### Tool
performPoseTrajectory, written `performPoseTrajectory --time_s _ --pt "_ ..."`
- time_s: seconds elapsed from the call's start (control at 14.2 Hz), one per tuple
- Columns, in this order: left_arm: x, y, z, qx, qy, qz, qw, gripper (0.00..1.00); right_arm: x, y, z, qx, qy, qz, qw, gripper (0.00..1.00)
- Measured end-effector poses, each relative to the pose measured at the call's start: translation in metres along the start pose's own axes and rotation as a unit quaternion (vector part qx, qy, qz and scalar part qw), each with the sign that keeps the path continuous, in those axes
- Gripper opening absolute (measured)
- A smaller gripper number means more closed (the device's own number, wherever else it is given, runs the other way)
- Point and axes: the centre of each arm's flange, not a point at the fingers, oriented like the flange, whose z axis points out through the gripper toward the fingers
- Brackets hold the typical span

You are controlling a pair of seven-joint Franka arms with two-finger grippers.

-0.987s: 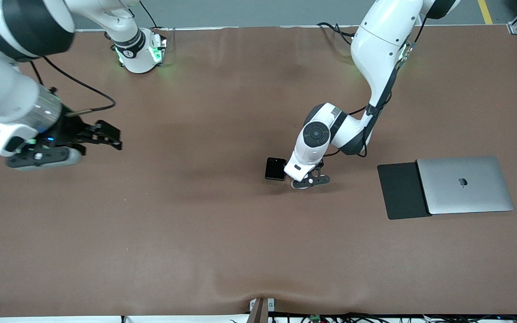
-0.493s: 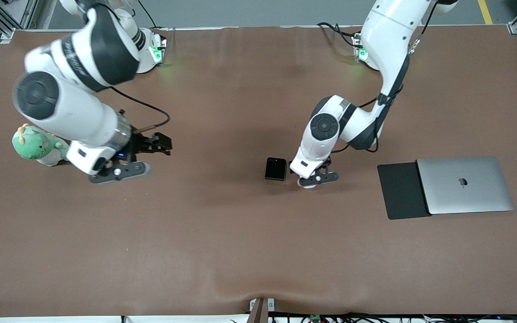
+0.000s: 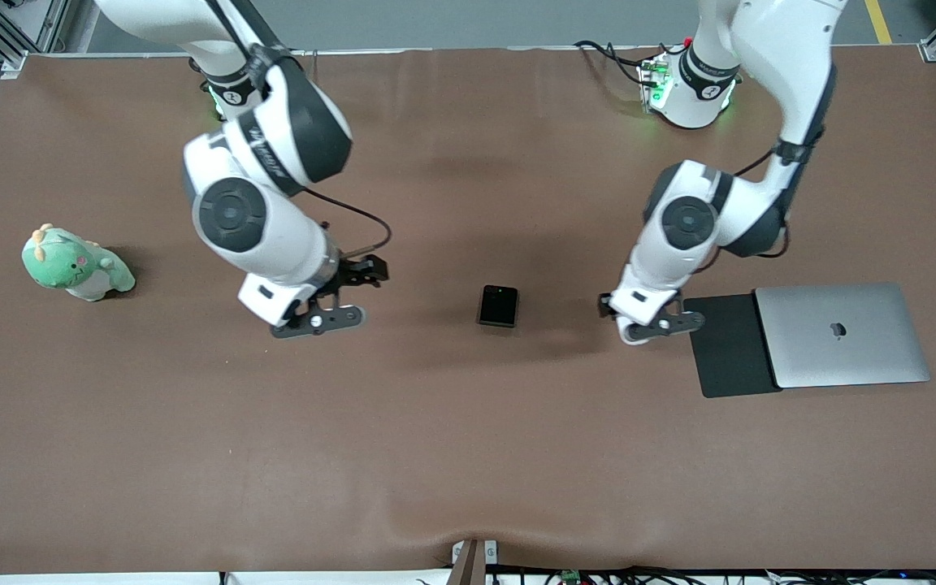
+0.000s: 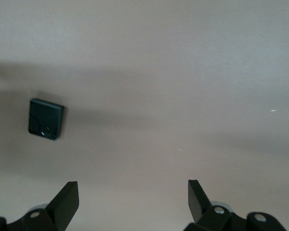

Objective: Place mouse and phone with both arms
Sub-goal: 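Carry the mouse to the black pad while the right gripper reaches the phone, then lower the mouse onto the pad while the right gripper grasps the phone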

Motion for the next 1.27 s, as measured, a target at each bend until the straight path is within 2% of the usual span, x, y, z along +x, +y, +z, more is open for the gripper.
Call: performPoseTrajectory --time_s 0.28,0.56,0.92,1.27 --pt "0.036 -0.081 0.003 0.003 -0.003 0.02 1.0 0.62 -0.016 -0.097 0.065 0.019 0.04 0.061 0.997 1.0" --pt "0.059 -0.159 0.015 0.003 -0.003 0.023 1.0 0.62 -0.038 -0.168 0.16 0.034 0.062 0.083 0.994 1.0" --pt "0.07 -0.196 0.053 -0.004 0.011 0.033 0.999 0.62 -0.043 -0.185 0.213 0.041 0.078 0.097 0.991 1.0" --pt "0.073 -0.196 0.079 -0.008 0.008 0.036 0.999 0.62 -0.042 -0.185 0.238 0.022 0.101 0.122 0.987 1.0"
